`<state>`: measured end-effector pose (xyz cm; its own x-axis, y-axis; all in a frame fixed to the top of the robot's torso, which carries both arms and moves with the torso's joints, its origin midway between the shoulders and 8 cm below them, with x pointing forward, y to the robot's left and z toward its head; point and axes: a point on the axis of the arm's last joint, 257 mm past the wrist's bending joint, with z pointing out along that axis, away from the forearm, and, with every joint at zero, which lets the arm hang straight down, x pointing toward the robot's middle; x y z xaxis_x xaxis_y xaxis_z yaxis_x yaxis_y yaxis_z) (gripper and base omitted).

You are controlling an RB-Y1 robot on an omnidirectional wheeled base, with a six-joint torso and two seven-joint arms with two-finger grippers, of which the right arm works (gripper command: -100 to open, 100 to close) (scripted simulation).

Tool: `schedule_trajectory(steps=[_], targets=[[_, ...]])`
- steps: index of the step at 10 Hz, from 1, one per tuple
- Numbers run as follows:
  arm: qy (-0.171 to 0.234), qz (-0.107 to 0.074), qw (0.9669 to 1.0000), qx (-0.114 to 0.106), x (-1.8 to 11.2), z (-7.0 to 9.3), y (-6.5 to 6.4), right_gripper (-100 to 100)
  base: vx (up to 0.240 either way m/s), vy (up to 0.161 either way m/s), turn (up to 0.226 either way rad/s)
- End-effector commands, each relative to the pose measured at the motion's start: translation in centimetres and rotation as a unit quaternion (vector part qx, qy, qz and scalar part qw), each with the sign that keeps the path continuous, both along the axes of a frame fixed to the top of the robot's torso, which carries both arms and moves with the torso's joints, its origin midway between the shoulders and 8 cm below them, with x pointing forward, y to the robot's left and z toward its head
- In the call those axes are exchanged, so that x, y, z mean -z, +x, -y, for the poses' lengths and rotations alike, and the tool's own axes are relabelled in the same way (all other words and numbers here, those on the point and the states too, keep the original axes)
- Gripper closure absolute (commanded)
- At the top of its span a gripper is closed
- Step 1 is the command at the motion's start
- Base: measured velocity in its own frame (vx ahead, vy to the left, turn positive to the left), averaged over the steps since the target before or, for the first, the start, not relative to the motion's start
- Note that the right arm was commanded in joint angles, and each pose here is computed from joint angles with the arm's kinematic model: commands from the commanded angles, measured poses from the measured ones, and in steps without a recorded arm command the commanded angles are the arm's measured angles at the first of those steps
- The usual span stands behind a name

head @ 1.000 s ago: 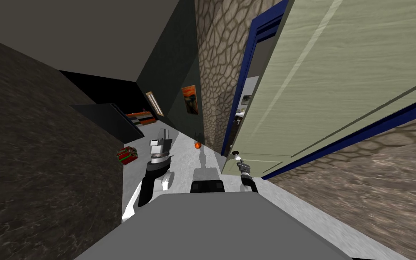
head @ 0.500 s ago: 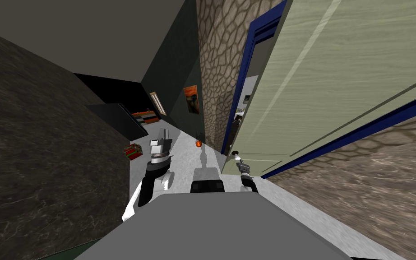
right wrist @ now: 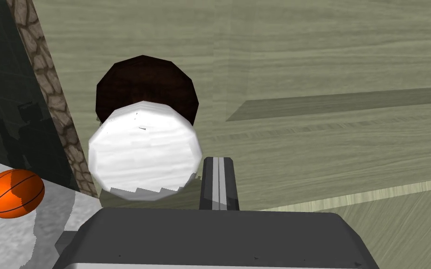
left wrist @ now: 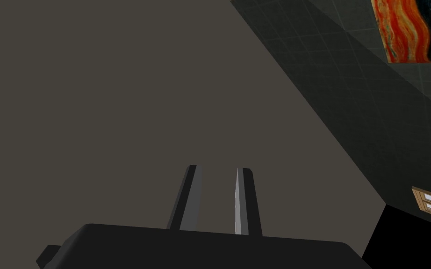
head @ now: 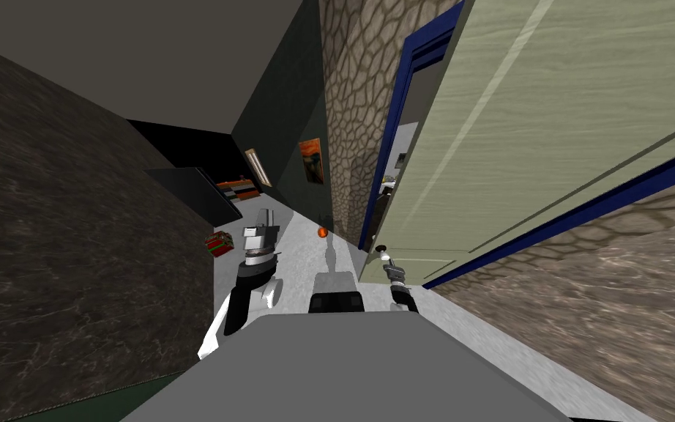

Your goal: Pull the door open

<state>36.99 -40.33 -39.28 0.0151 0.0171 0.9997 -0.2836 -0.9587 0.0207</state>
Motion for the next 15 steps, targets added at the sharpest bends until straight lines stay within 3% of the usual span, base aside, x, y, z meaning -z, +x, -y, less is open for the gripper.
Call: schedule_trajectory(steps=[1, 8, 9, 11, 12, 13, 15], targets=[[0.008, 0.004, 0.9998, -0.018, 0.0, -2.6, 0.5, -100, -0.048, -0.009, 0.014], [0.009, 0.007, 0.9996, -0.025, -0.1, -3.1, 0.4, -100, -0.03, -0.014, 0.012], [0.0, 0.004, 0.9999, -0.009, -0.1, -0.9, 0.0, -100, -0.004, -0.024, -0.038], [0.01, -0.004, 0.9999, -0.002, -0.1, 0.2, 0.6, -100, 0.068, 0.051, -0.056], [0.004, -0.011, 0.9999, 0.006, 0.5, 1.1, -0.3, -100, 0.045, 0.012, -0.054], [0.004, -0.011, 0.9999, 0.006, 0.5, 1.1, -0.3, 100, -0.008, -0.019, 0.025], [0.004, -0.011, 0.9999, 0.006, 0.5, 1.1, -0.3, 100, -0.012, -0.007, 0.007]])
